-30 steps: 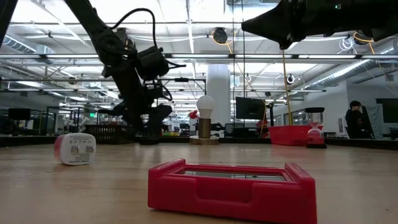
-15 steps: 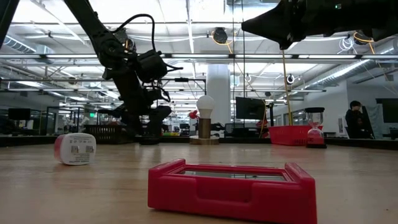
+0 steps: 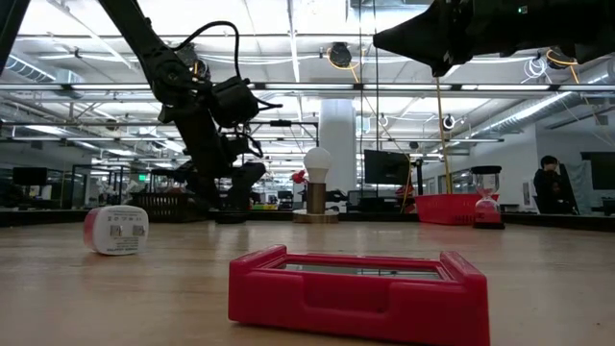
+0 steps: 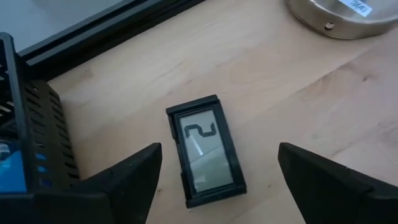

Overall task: Pick & Place Office items
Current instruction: Adjust the black digital clock

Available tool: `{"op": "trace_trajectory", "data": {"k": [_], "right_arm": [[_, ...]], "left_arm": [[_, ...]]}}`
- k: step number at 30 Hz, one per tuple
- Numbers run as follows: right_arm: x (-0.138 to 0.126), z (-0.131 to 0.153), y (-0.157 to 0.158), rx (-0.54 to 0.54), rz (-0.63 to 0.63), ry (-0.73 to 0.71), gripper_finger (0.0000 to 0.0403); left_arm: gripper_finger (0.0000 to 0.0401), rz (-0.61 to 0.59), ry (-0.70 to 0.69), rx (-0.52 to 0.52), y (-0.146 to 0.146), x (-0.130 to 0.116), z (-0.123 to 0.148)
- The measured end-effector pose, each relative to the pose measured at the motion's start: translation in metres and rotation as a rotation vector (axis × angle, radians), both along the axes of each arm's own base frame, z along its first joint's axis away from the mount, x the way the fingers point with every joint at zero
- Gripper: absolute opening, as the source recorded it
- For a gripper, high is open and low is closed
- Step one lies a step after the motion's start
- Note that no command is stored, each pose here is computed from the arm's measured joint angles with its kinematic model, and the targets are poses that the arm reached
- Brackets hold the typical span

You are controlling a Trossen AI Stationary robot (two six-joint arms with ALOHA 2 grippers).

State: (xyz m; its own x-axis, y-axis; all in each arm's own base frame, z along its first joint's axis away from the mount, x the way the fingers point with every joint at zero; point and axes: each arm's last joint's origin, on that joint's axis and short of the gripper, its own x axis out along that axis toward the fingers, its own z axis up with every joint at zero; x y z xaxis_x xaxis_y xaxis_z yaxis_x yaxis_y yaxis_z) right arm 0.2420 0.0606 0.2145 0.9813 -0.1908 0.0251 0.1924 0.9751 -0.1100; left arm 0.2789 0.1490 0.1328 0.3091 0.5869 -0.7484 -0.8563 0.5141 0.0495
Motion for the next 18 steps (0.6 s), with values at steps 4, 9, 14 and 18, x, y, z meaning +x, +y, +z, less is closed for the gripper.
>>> {"op": "trace_trajectory", "data": {"k": [4,9,14,18], "right_arm": [[0.000,0.000,0.000,0.000,0.000,0.000,0.0001],[0.000,0.000,0.000,0.000,0.000,0.000,0.0001],[0.000,0.000,0.000,0.000,0.000,0.000,0.0001],[0.000,0.000,0.000,0.001,0.000,-0.001,0.0001]], "left_arm": [[0.0325,0.002,0.010,0.019,-0.003,0.001,0.000],[0.0315,0.013,0.020,0.024,-0.003,0.001,-0.002],[0.0314,-0.002,0.046,0.009,-0.001,0.007,-0.017],[0.0312,-0.014,0.066,0.003,0.001,0.016,-0.025]]}}
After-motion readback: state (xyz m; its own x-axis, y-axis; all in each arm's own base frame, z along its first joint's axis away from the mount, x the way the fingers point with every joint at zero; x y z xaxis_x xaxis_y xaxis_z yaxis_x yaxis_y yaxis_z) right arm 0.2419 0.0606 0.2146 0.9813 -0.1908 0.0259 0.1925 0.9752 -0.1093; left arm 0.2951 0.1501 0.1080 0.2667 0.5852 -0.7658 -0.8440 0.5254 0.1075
